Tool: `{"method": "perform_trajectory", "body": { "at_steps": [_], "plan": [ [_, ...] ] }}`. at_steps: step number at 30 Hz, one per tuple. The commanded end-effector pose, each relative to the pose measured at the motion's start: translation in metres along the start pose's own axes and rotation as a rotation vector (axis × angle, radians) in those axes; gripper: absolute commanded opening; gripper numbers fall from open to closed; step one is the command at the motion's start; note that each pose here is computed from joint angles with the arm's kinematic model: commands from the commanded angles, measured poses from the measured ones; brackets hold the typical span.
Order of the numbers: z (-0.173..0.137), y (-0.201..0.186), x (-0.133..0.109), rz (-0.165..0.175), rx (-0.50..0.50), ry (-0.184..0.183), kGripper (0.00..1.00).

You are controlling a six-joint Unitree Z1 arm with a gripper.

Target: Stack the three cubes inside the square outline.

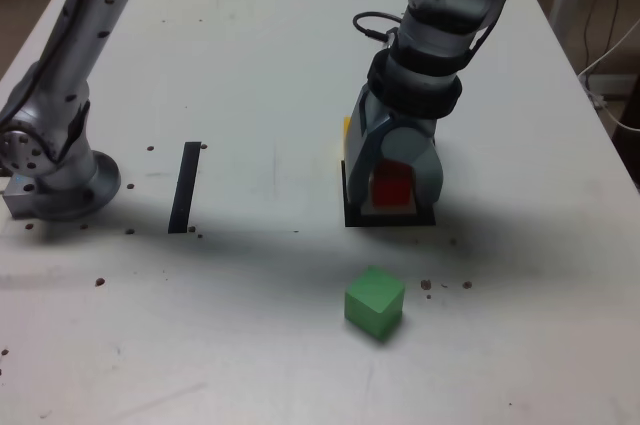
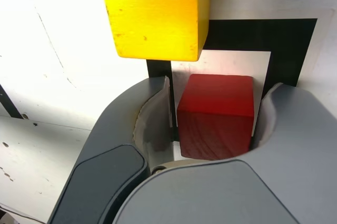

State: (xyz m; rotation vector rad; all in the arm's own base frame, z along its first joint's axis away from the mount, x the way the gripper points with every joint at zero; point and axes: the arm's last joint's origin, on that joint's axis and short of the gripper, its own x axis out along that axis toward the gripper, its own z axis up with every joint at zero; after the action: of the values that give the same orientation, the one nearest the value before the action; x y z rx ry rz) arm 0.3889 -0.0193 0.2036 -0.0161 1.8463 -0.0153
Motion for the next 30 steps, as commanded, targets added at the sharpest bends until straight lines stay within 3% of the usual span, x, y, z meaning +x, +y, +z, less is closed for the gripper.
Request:
{"method": "perform_trajectory", "body": {
  "at_steps": [1, 8, 17, 24, 30],
  "plan": [
    [-0.004, 0.001, -0.002, -0.001, -0.002, -0.004, 0.98],
    [-0.027, 0.002, -0.017, 0.012, -0.025, -0.026, 0.99],
    [-0.069, 0.012, -0.041, 0.078, -0.094, -0.081, 0.99],
    [-0.067, 0.034, -0.032, 0.089, -0.126, -0.054, 1.00],
    [-0.056, 0.051, -0.018, 0.072, -0.106, -0.009, 0.98]
  ]
}}
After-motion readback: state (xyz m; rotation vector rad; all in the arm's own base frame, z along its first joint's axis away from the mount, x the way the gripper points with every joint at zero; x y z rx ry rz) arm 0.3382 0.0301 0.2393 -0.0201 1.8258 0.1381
